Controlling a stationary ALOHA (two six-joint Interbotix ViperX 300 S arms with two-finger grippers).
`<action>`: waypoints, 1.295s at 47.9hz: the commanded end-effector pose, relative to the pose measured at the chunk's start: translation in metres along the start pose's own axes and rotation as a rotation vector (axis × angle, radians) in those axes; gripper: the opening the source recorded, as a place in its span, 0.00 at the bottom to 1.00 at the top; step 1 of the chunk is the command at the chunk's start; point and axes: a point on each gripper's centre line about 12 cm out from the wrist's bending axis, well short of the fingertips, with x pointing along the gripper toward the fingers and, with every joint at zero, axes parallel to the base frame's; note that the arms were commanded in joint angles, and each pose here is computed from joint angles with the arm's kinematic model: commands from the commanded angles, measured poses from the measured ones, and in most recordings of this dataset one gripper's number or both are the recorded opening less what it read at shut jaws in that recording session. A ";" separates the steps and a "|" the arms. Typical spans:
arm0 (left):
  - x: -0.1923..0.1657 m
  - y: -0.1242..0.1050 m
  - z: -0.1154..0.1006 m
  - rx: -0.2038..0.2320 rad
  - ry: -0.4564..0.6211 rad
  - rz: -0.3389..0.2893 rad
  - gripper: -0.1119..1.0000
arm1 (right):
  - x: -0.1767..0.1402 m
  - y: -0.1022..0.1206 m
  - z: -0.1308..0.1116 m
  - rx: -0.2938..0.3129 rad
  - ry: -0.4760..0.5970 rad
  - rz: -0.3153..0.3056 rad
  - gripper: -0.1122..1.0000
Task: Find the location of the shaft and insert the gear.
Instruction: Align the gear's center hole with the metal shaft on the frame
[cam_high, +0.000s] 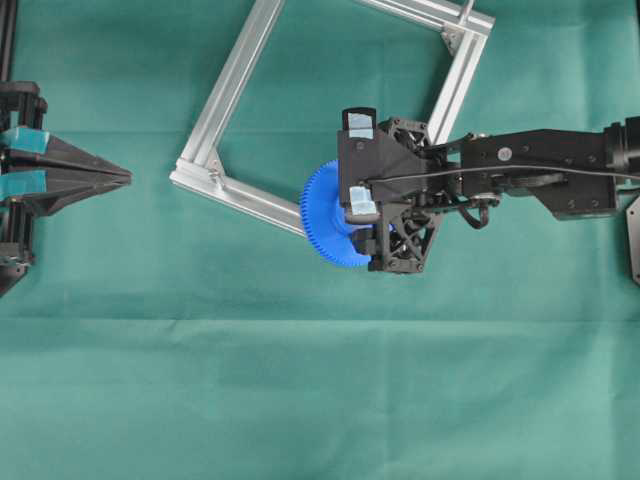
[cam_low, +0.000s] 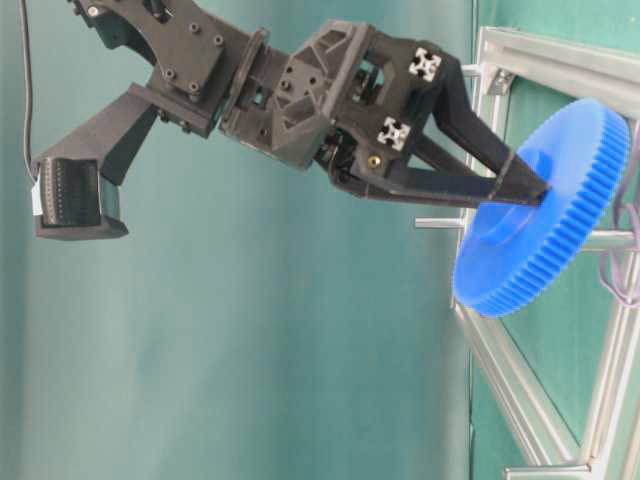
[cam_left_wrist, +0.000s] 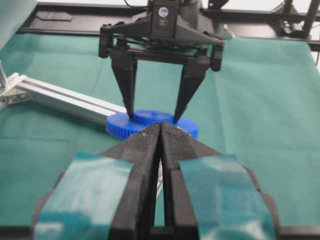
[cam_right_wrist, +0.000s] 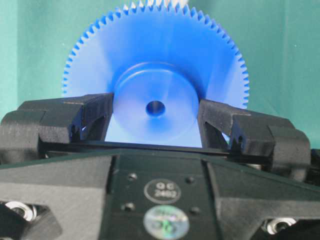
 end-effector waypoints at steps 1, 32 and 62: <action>0.002 0.000 0.011 -0.002 -0.025 0.003 0.11 | -0.013 0.000 0.012 0.002 -0.063 0.010 0.72; 0.002 0.000 0.011 0.000 -0.023 0.003 0.11 | -0.007 0.010 0.026 -0.016 -0.121 0.032 0.72; 0.002 0.000 0.011 -0.003 -0.023 0.003 0.11 | -0.004 0.026 0.014 -0.044 -0.090 0.051 0.72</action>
